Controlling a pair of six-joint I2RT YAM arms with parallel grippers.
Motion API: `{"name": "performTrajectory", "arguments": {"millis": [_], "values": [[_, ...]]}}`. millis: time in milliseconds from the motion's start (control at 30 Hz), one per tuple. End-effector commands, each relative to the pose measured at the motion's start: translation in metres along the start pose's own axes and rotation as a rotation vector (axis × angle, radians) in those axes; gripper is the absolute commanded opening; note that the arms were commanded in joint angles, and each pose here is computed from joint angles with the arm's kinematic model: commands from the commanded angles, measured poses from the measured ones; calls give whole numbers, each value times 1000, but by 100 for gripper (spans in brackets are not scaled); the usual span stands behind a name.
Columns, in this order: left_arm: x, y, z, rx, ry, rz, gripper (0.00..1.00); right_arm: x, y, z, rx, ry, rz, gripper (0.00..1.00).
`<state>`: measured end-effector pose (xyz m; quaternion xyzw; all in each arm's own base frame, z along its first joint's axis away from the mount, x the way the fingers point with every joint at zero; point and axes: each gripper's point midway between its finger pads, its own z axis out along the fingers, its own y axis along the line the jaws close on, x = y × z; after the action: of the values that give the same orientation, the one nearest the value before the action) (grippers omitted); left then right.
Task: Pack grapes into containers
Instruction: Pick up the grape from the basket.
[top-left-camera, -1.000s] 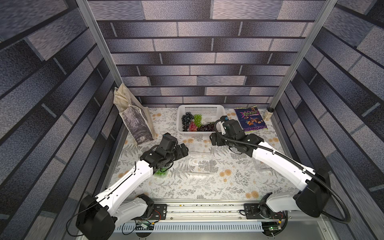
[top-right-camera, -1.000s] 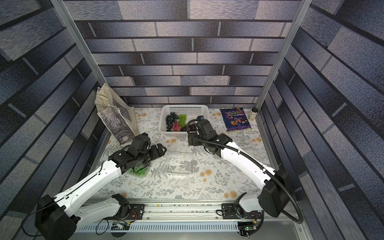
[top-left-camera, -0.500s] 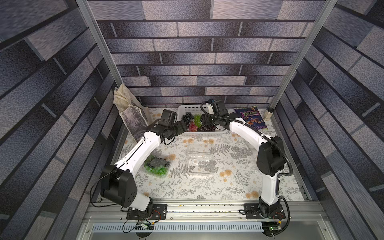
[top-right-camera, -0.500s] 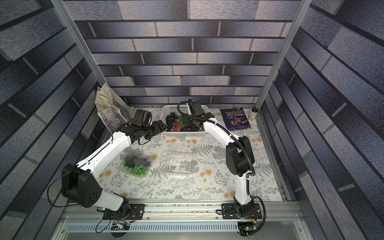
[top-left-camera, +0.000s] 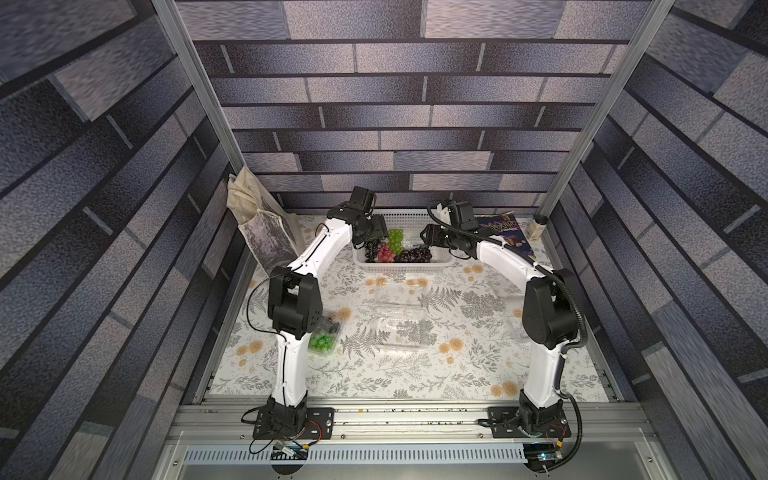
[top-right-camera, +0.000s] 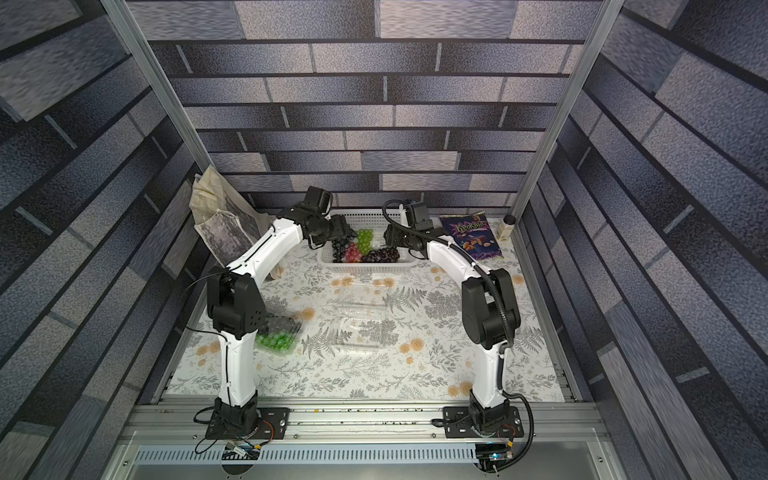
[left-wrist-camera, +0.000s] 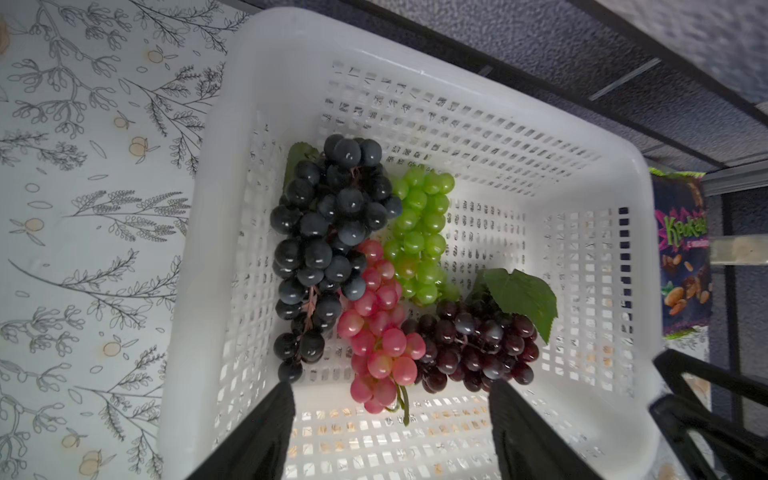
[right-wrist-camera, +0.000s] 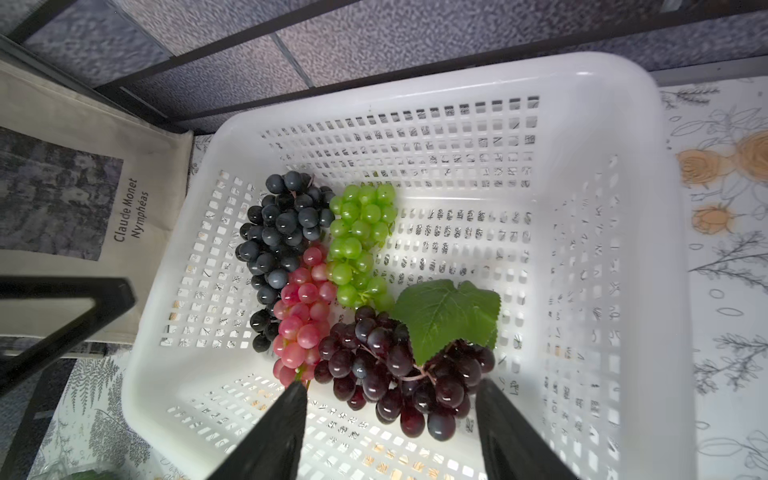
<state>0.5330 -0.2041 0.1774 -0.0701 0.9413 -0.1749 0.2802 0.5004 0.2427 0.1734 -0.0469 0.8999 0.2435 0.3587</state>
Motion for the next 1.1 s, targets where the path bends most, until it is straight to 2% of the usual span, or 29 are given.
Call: {"name": "performTrajectory", "arguments": {"millis": [0,200,400,1067], "values": [[-5,14,10,-94,37,49,68,-14,13,-19,-56,-59,6,65],[-12,18,44,-138,75,76,60,-8,6,-22,-56,-59,23,61],[-7,34,63,-164,100,58,55,-1,3,-18,-72,-38,49,62],[2,42,85,-183,122,109,49,15,-2,0,-104,7,98,60]]}}
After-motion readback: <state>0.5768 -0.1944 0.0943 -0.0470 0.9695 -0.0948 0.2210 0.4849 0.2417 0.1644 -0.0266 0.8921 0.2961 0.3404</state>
